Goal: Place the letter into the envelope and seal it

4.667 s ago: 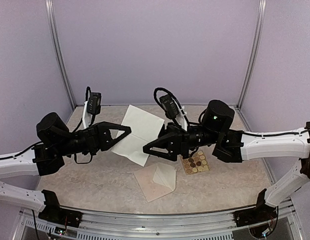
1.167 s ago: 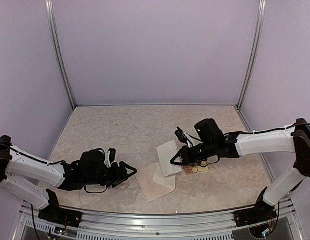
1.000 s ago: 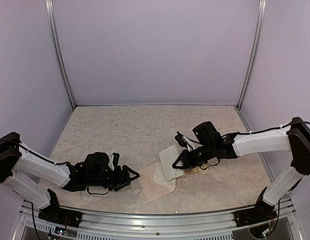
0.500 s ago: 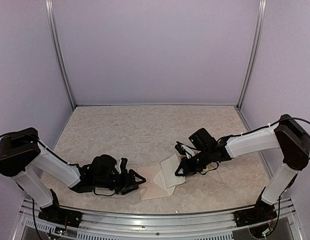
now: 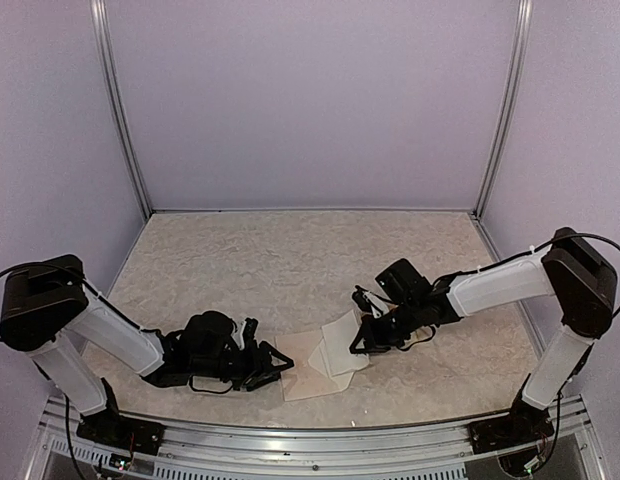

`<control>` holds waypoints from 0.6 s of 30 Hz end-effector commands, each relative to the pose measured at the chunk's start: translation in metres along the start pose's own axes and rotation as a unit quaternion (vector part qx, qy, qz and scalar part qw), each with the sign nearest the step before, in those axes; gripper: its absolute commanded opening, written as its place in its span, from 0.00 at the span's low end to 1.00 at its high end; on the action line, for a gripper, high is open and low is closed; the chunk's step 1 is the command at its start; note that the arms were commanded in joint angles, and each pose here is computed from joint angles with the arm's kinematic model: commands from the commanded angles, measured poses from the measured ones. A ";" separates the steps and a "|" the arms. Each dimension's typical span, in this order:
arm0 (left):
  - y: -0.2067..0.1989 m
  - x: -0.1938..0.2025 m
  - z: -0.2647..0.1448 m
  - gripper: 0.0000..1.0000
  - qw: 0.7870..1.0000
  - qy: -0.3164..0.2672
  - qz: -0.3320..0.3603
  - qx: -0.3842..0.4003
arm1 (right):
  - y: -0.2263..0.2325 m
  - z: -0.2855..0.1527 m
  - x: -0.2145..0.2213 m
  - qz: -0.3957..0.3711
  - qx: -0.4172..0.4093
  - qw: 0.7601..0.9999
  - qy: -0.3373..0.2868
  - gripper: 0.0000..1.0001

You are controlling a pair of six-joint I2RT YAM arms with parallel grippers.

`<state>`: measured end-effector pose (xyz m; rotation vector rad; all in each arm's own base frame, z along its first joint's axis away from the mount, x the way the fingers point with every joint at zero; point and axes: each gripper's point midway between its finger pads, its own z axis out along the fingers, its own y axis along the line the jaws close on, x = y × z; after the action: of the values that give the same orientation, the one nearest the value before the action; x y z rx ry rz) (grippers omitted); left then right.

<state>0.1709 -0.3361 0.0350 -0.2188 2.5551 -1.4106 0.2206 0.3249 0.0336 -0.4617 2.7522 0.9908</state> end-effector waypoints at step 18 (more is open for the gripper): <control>-0.002 0.000 0.001 0.55 1.000 0.000 0.017 -0.014 | -0.001 -0.024 0.018 0.051 0.013 0.999 -0.001 0.00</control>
<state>0.1712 -0.3284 0.0353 -0.2176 2.5701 -1.3466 0.2093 0.3068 0.0581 -0.3101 2.7442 1.0133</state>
